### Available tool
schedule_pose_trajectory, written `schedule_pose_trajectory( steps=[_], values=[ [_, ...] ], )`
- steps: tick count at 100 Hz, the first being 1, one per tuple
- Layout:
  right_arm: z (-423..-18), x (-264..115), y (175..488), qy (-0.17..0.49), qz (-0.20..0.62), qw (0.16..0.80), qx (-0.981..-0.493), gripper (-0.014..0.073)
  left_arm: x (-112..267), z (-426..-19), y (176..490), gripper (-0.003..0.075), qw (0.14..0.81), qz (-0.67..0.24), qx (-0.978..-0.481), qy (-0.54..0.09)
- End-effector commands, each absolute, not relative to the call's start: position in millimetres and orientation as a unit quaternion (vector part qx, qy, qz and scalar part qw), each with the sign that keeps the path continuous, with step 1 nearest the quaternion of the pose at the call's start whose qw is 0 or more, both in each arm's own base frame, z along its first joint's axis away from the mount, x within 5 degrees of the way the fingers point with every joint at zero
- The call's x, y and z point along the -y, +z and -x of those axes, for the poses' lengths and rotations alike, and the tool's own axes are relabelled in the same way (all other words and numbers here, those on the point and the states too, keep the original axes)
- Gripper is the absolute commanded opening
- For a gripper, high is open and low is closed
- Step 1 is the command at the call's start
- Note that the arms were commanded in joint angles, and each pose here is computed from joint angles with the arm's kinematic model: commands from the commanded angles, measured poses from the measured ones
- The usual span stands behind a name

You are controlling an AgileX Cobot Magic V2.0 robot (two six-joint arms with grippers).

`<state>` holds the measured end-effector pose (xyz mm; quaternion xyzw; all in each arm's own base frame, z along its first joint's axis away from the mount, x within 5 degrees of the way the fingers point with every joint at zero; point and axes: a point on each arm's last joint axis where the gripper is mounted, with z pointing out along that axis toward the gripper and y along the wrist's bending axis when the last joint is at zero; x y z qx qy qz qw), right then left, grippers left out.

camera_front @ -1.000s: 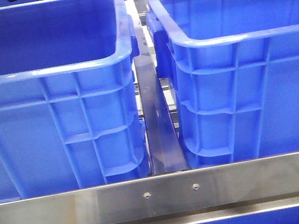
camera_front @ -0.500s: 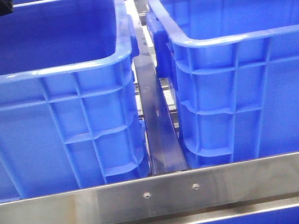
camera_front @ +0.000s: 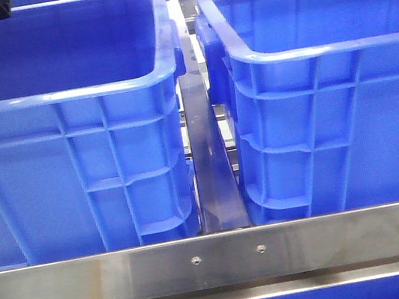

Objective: Pick red and yellow buttons and place in box
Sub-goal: 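Carry the red button with the right gripper into the empty bin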

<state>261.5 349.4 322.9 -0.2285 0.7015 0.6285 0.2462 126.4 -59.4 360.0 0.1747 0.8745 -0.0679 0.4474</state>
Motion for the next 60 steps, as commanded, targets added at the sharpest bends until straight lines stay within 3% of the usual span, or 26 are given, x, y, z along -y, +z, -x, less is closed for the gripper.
schedule_pose_trajectory(
  steps=[1, 40, 50, 60],
  values=[
    [-261.0, -336.0, 362.1, 0.664, 0.218, 0.271, -0.662, 0.0075, 61.5, -127.3, 374.3, 0.0515, 0.488, -0.177, -0.851, -0.082],
    [-306.4, -287.5, 366.8, 0.656, 0.185, 0.311, -0.662, 0.0075, 53.1, -116.9, 381.6, 0.0490, 0.513, -0.171, -0.838, -0.079],
    [-311.6, -275.7, 371.7, 0.652, 0.186, 0.323, -0.660, 0.0075, 49.4, -113.2, 384.4, 0.0367, 0.523, -0.165, -0.833, -0.076],
    [-312.6, -267.0, 378.0, 0.643, 0.190, 0.337, -0.661, 0.0075, 44.1, -110.6, 386.8, 0.0179, 0.534, -0.151, -0.829, -0.066]
  ],
)
